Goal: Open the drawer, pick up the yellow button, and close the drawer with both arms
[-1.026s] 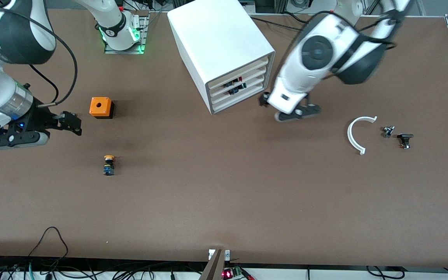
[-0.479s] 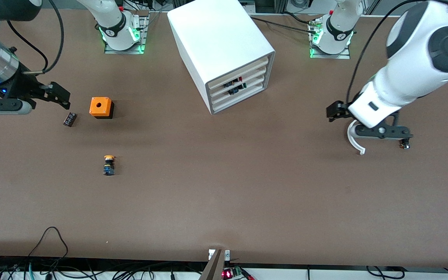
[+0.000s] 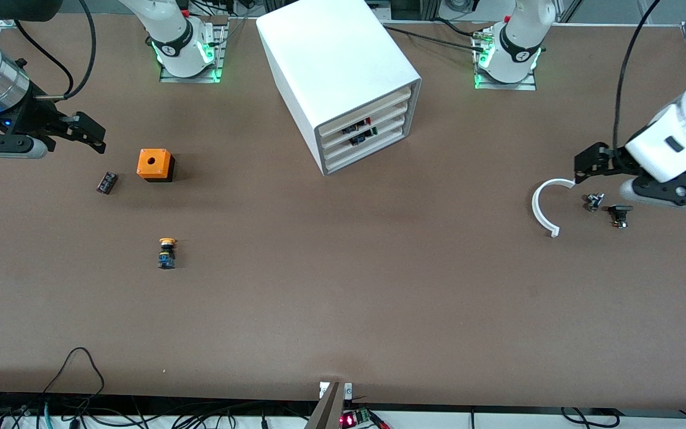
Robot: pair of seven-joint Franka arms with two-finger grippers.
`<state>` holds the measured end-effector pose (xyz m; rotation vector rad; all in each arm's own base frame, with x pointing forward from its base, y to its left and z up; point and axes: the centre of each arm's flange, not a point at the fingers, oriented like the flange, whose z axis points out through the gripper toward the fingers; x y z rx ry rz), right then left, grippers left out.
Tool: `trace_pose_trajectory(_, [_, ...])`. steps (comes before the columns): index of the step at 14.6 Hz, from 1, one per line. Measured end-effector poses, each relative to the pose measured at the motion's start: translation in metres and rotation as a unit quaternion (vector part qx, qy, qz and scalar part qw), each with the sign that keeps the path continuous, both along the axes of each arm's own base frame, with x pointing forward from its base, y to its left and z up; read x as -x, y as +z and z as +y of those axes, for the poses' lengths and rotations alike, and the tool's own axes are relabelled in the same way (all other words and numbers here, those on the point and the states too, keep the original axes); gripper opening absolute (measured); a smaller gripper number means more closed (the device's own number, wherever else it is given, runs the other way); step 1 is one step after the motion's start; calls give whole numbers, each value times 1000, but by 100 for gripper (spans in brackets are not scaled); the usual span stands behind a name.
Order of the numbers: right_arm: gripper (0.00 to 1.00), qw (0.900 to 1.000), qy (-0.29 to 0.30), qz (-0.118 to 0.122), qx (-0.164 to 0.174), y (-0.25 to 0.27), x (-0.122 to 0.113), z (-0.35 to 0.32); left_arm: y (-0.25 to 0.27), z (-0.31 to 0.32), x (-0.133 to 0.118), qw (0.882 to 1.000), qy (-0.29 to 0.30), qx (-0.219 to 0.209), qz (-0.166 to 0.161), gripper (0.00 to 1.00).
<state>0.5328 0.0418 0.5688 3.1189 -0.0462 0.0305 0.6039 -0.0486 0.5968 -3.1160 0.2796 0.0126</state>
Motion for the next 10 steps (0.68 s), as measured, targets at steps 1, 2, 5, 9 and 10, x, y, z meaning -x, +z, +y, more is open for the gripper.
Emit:
trace_pose_trajectory(1, [100, 1000, -2, 0, -5, -2, 2, -3, 3, 10, 4, 1000, 6, 0, -10, 100])
trace_pose_trajectory(2, [100, 1000, -3, 0, -7, -3, 4, -4, 3, 21, 10, 1000, 13, 1, -17, 100])
trace_pose_trajectory(5, [100, 1000, 2, -10, -8, 5, 5, 2, -5, 35, 28, 1000, 22, -2, -9, 100])
trace_pose_trajectory(9, [100, 1000, 13, -27, -8, 21, 3, 14, -12, 32, 34, 1000, 17, -3, 9, 100])
trace_pose_trajectory(10, [100, 999, 14, -30, -9, 24, 2, 16, -12, 32, 34, 1000, 16, -3, 9, 100])
